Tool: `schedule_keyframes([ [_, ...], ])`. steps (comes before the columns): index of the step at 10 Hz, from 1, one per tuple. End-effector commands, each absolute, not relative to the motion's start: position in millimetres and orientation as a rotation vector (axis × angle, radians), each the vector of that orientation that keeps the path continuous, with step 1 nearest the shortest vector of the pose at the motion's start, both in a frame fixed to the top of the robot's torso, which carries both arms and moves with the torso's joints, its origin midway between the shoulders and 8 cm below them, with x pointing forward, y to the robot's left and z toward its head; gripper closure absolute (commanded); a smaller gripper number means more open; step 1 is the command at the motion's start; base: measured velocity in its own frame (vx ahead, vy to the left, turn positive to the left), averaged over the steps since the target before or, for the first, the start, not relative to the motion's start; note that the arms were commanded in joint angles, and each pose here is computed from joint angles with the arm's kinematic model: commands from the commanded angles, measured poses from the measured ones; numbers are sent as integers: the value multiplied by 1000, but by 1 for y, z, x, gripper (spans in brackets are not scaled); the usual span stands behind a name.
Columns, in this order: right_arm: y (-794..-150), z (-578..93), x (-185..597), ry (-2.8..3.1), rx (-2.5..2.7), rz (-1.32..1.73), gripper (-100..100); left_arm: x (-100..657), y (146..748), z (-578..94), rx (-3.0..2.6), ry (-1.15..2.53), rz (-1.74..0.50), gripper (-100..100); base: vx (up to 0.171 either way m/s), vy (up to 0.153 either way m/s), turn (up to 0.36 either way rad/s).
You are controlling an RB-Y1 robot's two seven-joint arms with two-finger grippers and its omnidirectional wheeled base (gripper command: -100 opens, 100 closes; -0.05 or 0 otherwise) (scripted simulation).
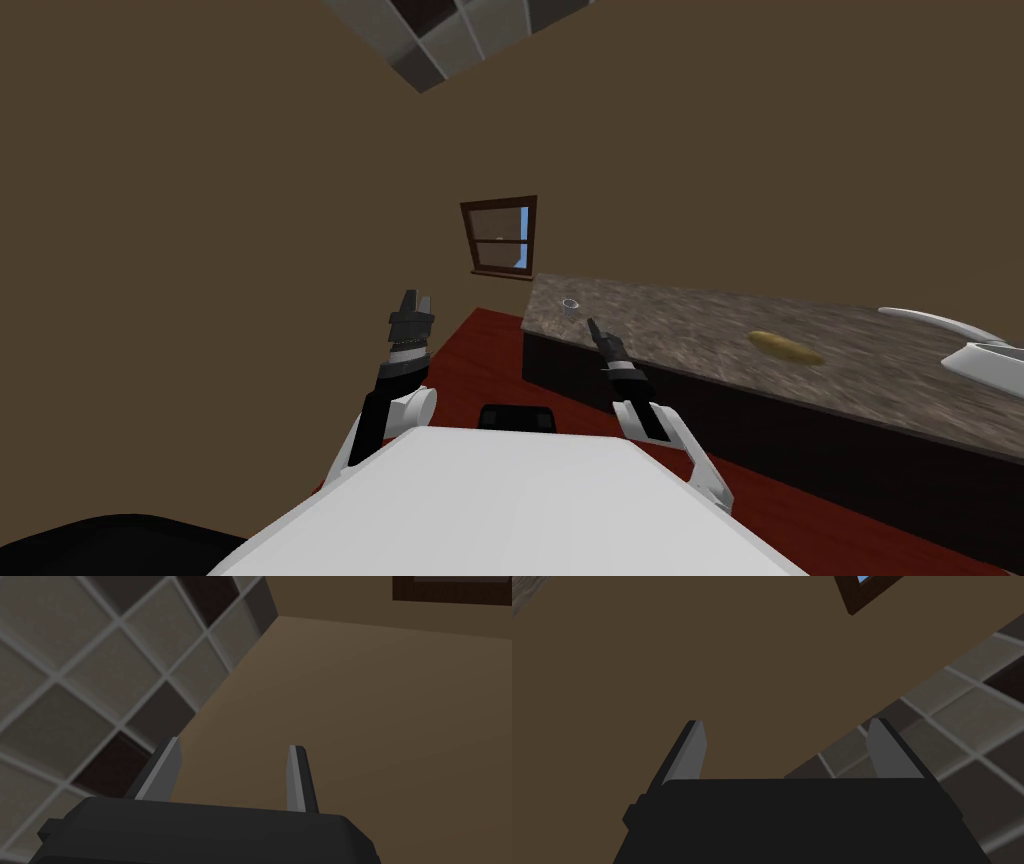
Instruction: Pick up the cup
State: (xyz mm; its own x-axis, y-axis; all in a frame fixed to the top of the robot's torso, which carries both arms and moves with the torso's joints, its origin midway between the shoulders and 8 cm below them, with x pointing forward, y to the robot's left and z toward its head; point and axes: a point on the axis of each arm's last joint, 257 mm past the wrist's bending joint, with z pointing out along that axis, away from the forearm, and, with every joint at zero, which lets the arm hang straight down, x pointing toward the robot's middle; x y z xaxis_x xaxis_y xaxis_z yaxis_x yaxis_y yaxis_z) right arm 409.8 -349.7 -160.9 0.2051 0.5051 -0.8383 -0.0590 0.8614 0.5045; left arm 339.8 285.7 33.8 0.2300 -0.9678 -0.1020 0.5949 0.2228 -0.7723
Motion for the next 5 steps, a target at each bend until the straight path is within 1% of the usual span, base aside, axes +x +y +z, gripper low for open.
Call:
schedule_keyframes([
  [1, -356, -171, 410, 1355, 361, 327, -100, 340, 286, 34, -681, 668, -1197, 0, 13, 121, -34],
  [2, -362, -181, 412, 1388, 330, 268, -100, 340, 286, 34, -681, 668, -1197, 0, 27, 153, -49],
  [3, -362, -181, 412, 1389, 326, 264, -100, 340, 286, 34, -681, 668, -1197, 0, 19, 106, -22],
  [5, -374, -201, 415, 1452, 250, 144, -100, 340, 286, 34, -681, 668, -1197, 0, 39, 98, -16],
])
